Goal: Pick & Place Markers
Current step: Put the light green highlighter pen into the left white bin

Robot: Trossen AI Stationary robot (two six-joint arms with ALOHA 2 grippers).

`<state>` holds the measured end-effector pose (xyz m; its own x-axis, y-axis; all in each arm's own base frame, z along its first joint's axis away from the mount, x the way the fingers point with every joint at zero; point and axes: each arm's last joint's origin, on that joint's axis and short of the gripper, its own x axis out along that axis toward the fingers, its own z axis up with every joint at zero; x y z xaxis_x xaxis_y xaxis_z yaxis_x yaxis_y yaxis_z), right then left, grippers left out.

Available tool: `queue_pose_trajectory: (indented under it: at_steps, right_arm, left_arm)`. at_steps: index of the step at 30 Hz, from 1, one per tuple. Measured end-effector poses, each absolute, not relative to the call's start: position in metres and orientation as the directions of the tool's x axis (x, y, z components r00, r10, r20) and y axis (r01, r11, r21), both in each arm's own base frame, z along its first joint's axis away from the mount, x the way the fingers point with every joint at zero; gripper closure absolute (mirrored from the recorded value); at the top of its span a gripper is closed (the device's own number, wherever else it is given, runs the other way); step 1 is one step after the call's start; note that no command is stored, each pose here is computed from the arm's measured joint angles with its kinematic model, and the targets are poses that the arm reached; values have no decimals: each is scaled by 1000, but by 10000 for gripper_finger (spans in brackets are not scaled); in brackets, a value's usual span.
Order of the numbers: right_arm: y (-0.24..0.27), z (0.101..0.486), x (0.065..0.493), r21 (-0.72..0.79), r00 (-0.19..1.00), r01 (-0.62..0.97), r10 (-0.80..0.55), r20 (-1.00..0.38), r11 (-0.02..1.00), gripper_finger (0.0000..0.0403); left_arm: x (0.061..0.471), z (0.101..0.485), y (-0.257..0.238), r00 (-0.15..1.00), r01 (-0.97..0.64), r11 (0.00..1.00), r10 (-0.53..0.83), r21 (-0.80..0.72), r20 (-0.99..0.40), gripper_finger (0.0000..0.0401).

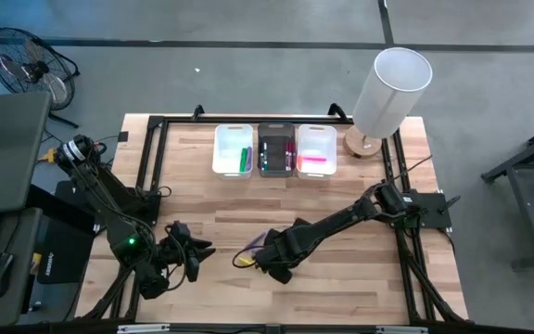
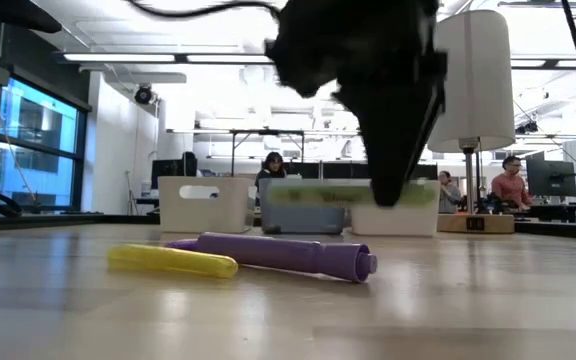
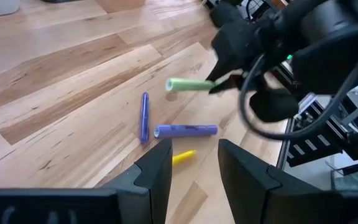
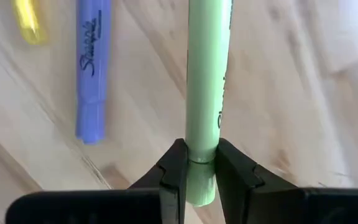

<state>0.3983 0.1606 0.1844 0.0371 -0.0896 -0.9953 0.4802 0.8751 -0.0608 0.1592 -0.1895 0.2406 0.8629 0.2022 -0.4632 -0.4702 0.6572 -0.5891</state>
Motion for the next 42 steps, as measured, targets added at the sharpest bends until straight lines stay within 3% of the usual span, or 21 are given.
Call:
queue_pose_trajectory:
  at_steps: [9,16,28,42]
  right_arm:
    - [157,240,385,-59,237,512,-208,-949,857,351]
    - [151,276,376,-14,381,535,-256,-888,845,351]
    - [145,338,349,44,580,533,-327,-746,845,352]
    - [139,380,335,75,727,400,-267,-632,913,352]
  left_arm:
    - [178,247,-184,880,-440,689,200,-576,-432,273]
    - [211,266,-172,927,-317,792,141,-522,-348,269]
    - [256,297,-130,987,-149,883,103,-445,-127,204]
    - [277,324,-85,984,-56,875,129,-482,119,202]
